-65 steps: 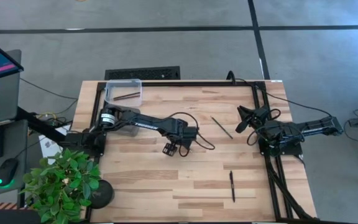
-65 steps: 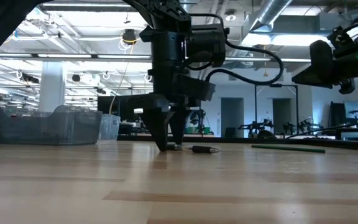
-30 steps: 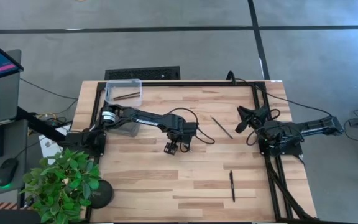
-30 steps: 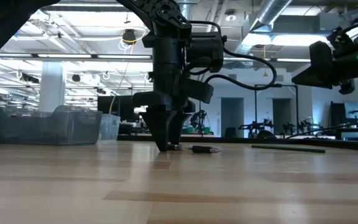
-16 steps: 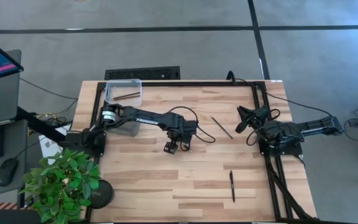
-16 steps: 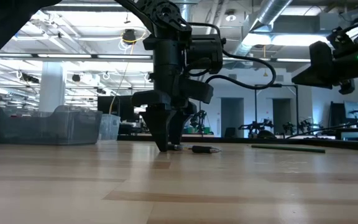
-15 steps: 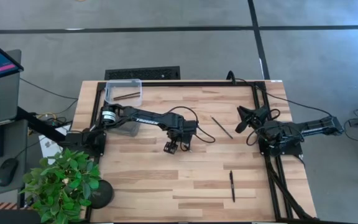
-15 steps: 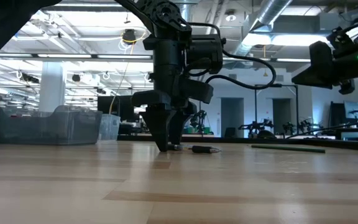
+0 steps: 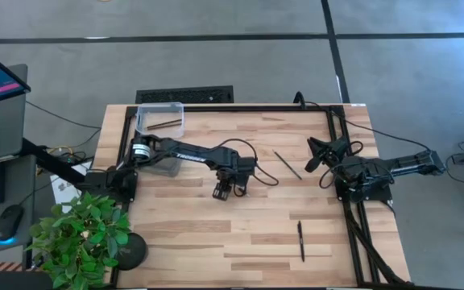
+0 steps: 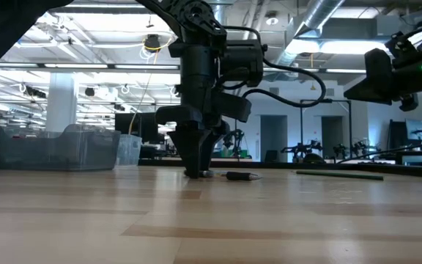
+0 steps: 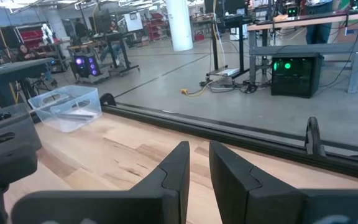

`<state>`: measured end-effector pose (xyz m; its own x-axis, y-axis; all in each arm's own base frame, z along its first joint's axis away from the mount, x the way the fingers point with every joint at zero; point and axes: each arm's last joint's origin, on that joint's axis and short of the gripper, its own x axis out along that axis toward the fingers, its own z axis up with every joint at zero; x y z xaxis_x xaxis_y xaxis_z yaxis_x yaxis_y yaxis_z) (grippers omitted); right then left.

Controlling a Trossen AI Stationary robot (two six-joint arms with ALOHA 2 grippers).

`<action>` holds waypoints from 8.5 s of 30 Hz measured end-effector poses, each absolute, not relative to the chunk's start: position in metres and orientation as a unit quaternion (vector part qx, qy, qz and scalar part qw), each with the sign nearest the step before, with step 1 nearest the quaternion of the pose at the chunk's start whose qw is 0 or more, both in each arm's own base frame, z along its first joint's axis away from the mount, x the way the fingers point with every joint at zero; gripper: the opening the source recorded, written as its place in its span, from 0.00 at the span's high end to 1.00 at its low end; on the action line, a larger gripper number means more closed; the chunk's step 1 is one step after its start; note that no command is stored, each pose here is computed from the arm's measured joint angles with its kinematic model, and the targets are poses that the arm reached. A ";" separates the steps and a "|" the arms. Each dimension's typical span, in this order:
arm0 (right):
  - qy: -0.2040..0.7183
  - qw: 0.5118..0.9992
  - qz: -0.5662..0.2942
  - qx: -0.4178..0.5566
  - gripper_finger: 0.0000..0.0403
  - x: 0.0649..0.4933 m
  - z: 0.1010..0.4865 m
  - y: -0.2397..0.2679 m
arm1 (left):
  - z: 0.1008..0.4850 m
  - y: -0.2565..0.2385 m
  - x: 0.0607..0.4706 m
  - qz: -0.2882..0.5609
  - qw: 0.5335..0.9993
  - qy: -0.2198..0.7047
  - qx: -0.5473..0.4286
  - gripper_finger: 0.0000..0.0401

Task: Sort pens & pencils
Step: Put the silver pen into the black bin, then put the green pencil into the white bin

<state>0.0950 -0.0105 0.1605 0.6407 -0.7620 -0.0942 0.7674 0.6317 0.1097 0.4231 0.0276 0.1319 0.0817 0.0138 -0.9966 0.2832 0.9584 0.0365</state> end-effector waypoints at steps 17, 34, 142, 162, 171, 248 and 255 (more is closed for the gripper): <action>0.019 0.903 -0.423 0.070 0.80 0.095 0.161 -0.011 | 0.123 0.028 0.424 -0.083 0.718 0.683 0.105 0.69; 0.019 0.903 -0.423 0.070 0.80 0.095 0.160 -0.011 | 0.123 0.029 0.425 -0.071 0.723 0.680 0.103 0.93; 0.019 0.903 -0.424 0.070 0.80 0.095 0.161 -0.011 | 0.175 0.062 0.142 0.280 0.644 0.682 -0.205 0.90; 0.019 0.903 -0.424 0.070 0.80 0.095 0.161 -0.011 | 0.195 0.065 0.156 0.276 0.679 0.659 -0.170 0.79; 0.019 0.903 -0.424 0.070 0.80 0.095 0.161 -0.011 | 0.252 0.072 0.189 0.281 0.776 0.551 -0.123 0.79; 0.378 0.875 -0.227 0.200 0.55 0.137 0.234 0.011 | 0.187 0.006 0.337 0.195 0.948 0.226 0.109 0.79; 0.378 0.877 -0.222 0.195 0.38 0.137 0.235 0.011 | 0.187 0.006 0.337 0.195 0.948 0.226 0.109 0.79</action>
<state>0.1374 0.0110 0.2345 0.6146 -0.2424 -0.7507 0.5379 0.8249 0.1740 0.3373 0.0059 0.1867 0.8213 0.4196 -0.3865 -0.3212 0.9000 0.2946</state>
